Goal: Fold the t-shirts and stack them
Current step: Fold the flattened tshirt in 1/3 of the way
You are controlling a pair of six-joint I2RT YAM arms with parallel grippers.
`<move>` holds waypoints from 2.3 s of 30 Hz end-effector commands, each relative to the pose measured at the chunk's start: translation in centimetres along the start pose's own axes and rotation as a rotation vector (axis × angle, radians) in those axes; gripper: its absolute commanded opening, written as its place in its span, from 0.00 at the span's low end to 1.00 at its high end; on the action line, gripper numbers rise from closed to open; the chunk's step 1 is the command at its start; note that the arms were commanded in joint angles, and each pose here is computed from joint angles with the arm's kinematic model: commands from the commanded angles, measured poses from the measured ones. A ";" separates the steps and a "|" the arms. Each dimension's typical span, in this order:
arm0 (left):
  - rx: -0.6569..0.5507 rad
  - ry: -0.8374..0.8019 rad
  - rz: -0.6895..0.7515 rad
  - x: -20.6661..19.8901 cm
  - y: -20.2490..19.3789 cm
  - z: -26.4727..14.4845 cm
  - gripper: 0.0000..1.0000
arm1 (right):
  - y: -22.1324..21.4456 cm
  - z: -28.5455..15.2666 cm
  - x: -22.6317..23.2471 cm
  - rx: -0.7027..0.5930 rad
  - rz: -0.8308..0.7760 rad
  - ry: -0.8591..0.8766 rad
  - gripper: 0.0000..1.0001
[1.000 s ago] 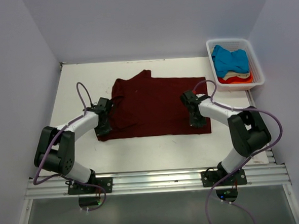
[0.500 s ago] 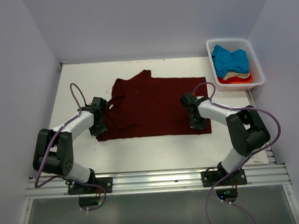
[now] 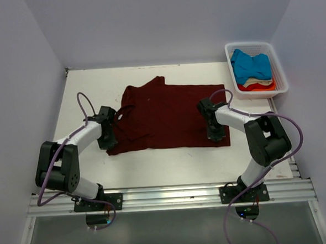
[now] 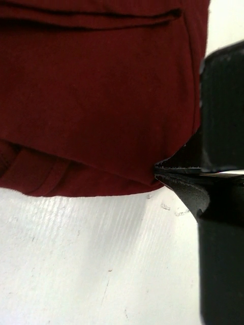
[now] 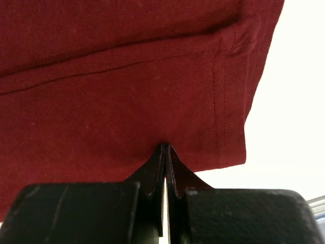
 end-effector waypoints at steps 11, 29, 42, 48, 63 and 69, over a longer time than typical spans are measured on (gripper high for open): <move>-0.181 -0.168 -0.022 0.2 2.0 -7.5 0.00 | -4.1 -1.7 -0.8 0.233 -0.009 0.078 0.00; -0.115 -0.111 0.004 -1.6 3.4 0.2 0.00 | 1.0 -2.0 2.1 0.100 -0.011 0.054 0.00; 0.116 -0.176 -0.002 -2.2 -1.7 2.4 0.00 | 0.1 -2.2 1.4 0.126 -0.038 0.067 0.00; 0.155 -0.212 -0.059 -2.4 -2.9 1.2 0.00 | -0.6 -2.2 1.1 0.140 -0.048 0.079 0.00; -0.110 -0.278 -0.092 -1.6 0.6 -5.4 0.00 | 0.8 -6.5 2.5 0.043 -0.063 0.361 0.00; -0.329 -0.301 -0.069 -1.8 6.0 -8.6 0.00 | 2.8 -11.2 8.7 -0.009 -0.072 0.827 0.00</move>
Point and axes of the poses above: each gripper's point midway between its finger pads, its own z axis out along the fingers, its own x axis along the line the jaws close on, y = z × x, the point moved 7 cm from there along -z, back along the fingers, and after that the axes turned 13 degrees about z, right-handed, at the moved point
